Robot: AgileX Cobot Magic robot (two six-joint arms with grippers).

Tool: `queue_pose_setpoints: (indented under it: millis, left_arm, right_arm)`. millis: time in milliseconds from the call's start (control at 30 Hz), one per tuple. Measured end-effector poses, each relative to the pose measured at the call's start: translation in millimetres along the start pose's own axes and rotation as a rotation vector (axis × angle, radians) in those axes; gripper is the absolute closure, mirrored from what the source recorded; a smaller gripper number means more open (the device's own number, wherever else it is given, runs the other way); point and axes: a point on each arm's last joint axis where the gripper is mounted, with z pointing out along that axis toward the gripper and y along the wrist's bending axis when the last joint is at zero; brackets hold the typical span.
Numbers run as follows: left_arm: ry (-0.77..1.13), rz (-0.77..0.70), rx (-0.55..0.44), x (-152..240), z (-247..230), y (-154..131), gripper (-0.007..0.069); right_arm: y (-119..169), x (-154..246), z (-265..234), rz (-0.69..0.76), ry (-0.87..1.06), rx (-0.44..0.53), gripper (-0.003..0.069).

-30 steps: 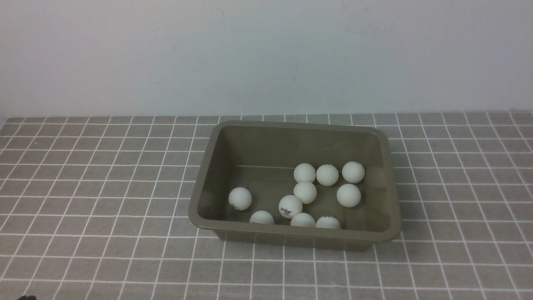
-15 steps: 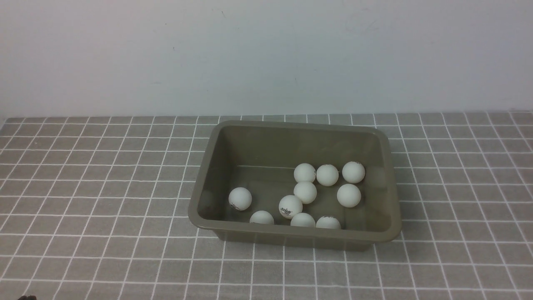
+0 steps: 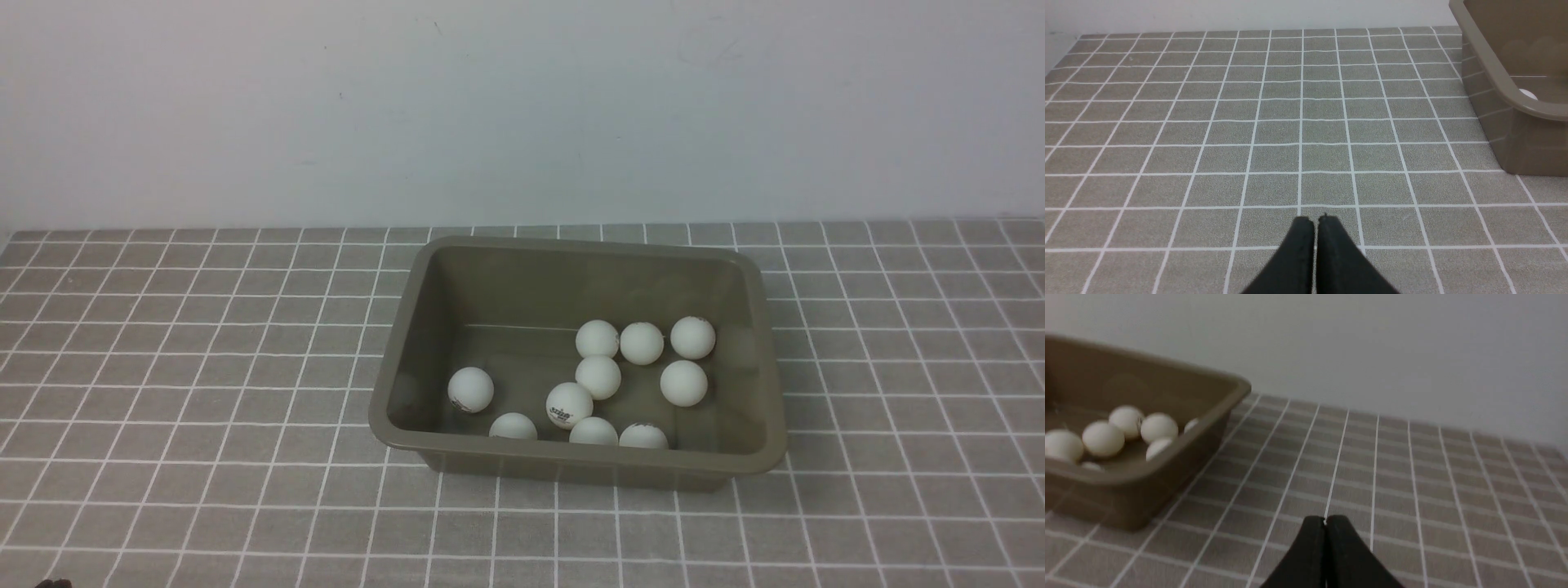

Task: Put the table tennis balls into the box on the grey coffee tablecloth.

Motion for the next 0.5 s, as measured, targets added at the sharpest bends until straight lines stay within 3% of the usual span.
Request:
queue_pose_setpoints:
  millis: [500]
  left_arm:
    - [0.003, 0.000, 0.000, 0.3, 0.0, 0.0, 0.0630]
  right_arm:
    - [0.7, 6.5, 2.6, 0.040, 0.004, -0.001, 0.0669]
